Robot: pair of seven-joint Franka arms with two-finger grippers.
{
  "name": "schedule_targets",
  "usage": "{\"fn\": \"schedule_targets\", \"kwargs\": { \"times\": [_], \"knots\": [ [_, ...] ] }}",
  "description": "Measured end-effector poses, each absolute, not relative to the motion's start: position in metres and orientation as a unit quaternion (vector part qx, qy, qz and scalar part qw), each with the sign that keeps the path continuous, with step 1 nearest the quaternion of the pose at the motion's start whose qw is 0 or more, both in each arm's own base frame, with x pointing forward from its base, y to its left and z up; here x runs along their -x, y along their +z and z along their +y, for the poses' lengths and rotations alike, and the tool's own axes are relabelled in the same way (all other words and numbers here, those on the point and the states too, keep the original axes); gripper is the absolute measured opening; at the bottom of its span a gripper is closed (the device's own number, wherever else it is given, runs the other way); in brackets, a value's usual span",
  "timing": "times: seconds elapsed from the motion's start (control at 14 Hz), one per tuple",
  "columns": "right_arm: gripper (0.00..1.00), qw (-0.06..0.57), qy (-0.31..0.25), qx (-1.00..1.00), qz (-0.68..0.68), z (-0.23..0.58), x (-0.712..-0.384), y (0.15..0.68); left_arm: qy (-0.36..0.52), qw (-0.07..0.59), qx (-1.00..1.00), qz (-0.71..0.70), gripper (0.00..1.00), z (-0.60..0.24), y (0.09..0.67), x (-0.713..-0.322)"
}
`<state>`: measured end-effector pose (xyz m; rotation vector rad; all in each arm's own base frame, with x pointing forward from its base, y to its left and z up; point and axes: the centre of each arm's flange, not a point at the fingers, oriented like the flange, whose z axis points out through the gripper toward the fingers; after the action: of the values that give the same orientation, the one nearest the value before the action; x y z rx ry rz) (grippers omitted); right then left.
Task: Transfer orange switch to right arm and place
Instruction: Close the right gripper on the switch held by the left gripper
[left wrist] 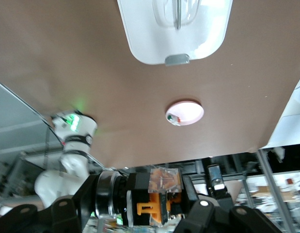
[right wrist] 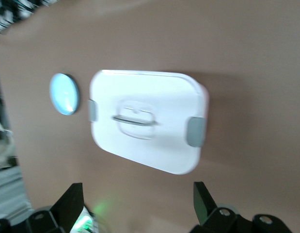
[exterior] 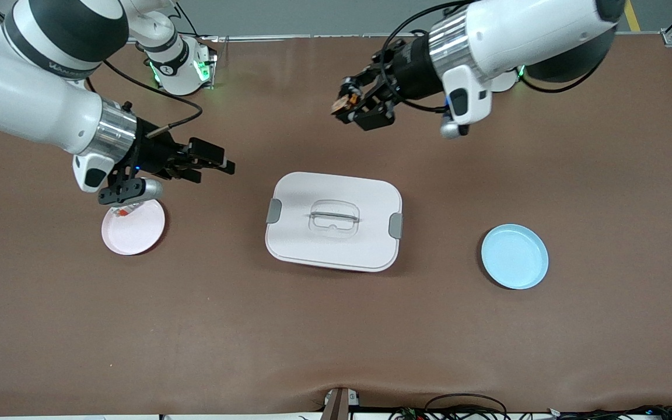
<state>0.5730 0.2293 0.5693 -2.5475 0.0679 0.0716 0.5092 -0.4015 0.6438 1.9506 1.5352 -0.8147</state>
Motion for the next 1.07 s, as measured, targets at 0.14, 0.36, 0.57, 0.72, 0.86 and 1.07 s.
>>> {"fn": "schedule_targets", "kwargs": {
  "times": [0.14, 0.36, 0.57, 0.72, 0.86, 1.07],
  "knots": [
    [1.00, 0.325, 0.030, 0.945, 0.026, 0.245, -0.567, 0.576, -0.307, 0.262, -0.709, 0.579, 0.73, -0.429, 0.627, -0.506],
    [1.00, 0.377, 0.041, 0.925, 0.031, 0.259, -0.559, 0.589, -0.309, 0.254, -0.699, 0.593, 0.73, -0.451, 0.602, -0.509],
    [1.00, 0.385, 0.048, 0.921, 0.027, 0.260, -0.551, 0.599, -0.310, 0.253, -0.697, 0.595, 0.73, -0.454, 0.595, -0.511],
    [1.00, 0.384, 0.063, 0.920, 0.044, 0.269, -0.543, 0.605, -0.310, 0.256, -0.697, 0.594, 0.73, -0.453, 0.599, -0.512],
    [1.00, 0.381, 0.082, 0.918, 0.065, 0.284, -0.535, 0.607, -0.310, 0.257, -0.697, 0.593, 0.73, -0.453, 0.600, -0.512],
    [1.00, 0.378, 0.099, 0.917, 0.080, 0.301, -0.525, 0.608, -0.310, 0.257, -0.697, 0.593, 0.73, -0.453, 0.600, -0.512]
  ]
}}
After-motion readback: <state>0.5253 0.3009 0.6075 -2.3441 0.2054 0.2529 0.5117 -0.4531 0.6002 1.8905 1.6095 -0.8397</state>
